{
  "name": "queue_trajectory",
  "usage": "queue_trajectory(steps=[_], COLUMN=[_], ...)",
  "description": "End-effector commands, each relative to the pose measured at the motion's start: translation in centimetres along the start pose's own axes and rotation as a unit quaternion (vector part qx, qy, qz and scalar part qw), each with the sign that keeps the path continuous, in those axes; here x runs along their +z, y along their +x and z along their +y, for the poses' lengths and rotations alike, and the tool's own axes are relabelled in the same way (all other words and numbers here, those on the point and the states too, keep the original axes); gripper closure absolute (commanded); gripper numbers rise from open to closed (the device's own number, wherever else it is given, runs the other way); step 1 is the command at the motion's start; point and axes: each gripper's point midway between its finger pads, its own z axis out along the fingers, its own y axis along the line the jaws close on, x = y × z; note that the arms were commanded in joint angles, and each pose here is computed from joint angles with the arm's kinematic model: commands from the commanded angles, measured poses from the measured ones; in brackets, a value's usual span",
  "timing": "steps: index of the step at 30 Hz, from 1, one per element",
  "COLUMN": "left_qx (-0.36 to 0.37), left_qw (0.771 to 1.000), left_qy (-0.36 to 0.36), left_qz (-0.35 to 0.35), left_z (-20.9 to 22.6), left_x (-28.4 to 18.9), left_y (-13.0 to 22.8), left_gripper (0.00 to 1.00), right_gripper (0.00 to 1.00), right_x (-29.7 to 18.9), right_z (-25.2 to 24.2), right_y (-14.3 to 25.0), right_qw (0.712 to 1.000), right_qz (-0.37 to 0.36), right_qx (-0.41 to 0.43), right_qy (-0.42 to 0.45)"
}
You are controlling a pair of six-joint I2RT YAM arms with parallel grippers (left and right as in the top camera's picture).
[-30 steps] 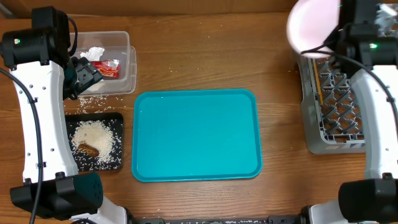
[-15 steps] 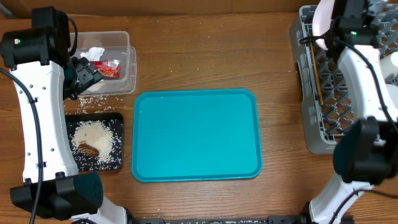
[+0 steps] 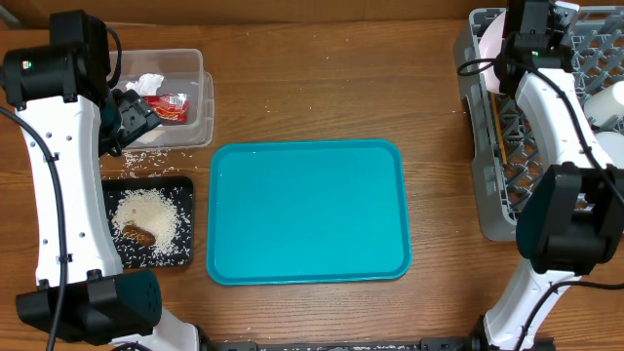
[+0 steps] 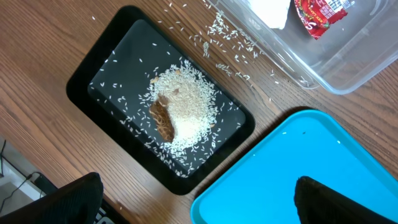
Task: Sort waste into correct bins and load items into the dishwasher
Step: 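Lift the plate with the right gripper and place it upright in the dish rack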
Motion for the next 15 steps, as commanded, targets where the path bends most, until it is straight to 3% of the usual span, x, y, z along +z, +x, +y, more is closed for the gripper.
queue_trajectory(steps=[1, 2, 3, 5, 6, 8, 10, 12, 15], left_qx=[-0.011, -0.011, -0.011, -0.011, -0.011, -0.011, -0.011, -0.011, -0.011], left_qw=[1.0, 1.0, 1.0, 1.0, 1.0, 1.0, 1.0, 1.0, 1.0], left_qy=[0.011, 0.011, 0.011, 0.011, 0.011, 0.011, 0.011, 0.011, 0.011], left_qz=[-0.016, -0.016, -0.016, -0.016, -0.016, -0.016, -0.016, -0.016, -0.016], left_z=[0.3, 0.3, 0.3, 0.3, 0.3, 0.3, 0.3, 0.3, 0.3], left_x=[-1.2, -1.2, -1.2, -1.2, -1.2, -1.2, -1.2, -1.2, -1.2], left_y=[-0.2, -0.2, -0.2, -0.2, -0.2, -0.2, -0.2, -0.2, -0.2], left_gripper=[0.0, 0.0, 0.0, 0.0, 0.0, 0.0, 0.0, 0.0, 0.0], right_gripper=[0.84, 0.82, 0.68, 0.62, 0.54, 0.0, 0.02, 0.14, 0.5], right_x=[-6.0, -7.4, -8.5, -11.0, -12.4, -15.0, -17.3, -18.0, -16.2], right_z=[-1.6, -1.6, -1.6, -1.6, -1.7, -2.0, -2.6, -4.2, -6.1], right_y=[-4.6, -5.2, -5.7, -6.7, -7.2, -7.9, -8.4, -9.3, -9.9], right_qw=[0.994, 0.992, 0.989, 0.98, 0.974, 0.963, 0.952, 0.949, 0.95], right_qz=[-0.049, -0.054, -0.058, -0.068, -0.073, -0.08, -0.087, -0.103, -0.105], right_qx=[0.068, 0.074, 0.077, 0.085, 0.089, 0.097, 0.11, 0.125, 0.151], right_qy=[-0.065, -0.092, -0.116, -0.167, -0.193, -0.24, -0.273, -0.271, -0.251])
